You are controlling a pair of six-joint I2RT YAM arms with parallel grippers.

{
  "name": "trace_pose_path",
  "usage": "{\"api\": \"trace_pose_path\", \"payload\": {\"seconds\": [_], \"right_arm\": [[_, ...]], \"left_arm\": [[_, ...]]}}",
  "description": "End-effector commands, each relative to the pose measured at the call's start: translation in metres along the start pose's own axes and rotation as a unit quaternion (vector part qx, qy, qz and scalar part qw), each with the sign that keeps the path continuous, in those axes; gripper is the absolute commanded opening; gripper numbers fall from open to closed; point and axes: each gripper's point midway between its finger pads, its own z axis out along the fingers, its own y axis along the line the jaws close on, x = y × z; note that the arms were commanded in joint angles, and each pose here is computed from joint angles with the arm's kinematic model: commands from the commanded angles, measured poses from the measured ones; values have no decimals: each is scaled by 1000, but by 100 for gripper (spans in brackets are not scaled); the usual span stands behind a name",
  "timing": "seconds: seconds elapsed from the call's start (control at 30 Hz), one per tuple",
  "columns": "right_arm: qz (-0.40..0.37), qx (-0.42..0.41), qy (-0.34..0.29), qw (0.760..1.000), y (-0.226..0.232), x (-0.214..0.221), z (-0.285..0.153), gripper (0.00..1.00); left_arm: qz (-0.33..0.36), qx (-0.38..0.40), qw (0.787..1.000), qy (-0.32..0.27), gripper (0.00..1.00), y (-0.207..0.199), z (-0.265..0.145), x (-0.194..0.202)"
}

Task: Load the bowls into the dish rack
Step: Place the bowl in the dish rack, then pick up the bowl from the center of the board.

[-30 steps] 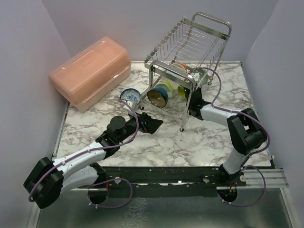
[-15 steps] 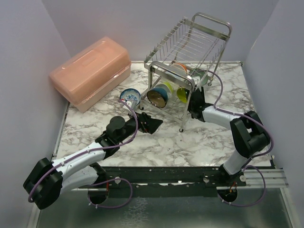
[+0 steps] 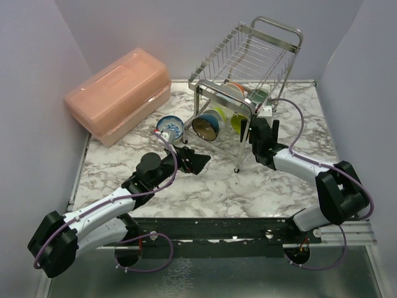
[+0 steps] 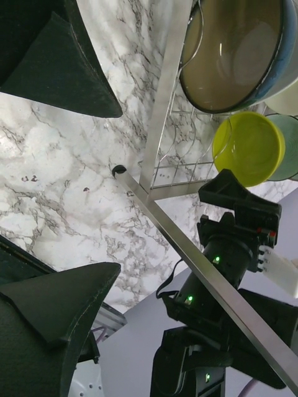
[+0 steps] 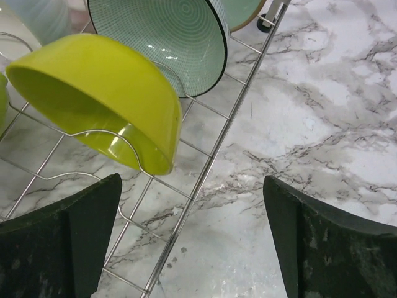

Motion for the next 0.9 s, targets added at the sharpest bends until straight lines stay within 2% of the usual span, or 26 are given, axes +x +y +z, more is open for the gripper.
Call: {"api": "trace_pose_path", "payload": {"seconds": [0.0, 0.27, 0.53, 0.87], "right_arm": [[41, -21, -2, 999, 5, 8, -7, 100], [82, -25, 16, 996, -6, 20, -12, 100], [119, -32, 22, 992, -25, 21, -11, 100], [171, -40, 26, 984, -52, 21, -20, 100]], "left_arm": [[7, -36, 999, 4, 99, 17, -4, 5], [-3, -126, 992, 11, 99, 50, -10, 6], [-36, -158, 986, 48, 99, 74, -9, 17], [-67, -242, 967, 36, 97, 118, -17, -8]]}}
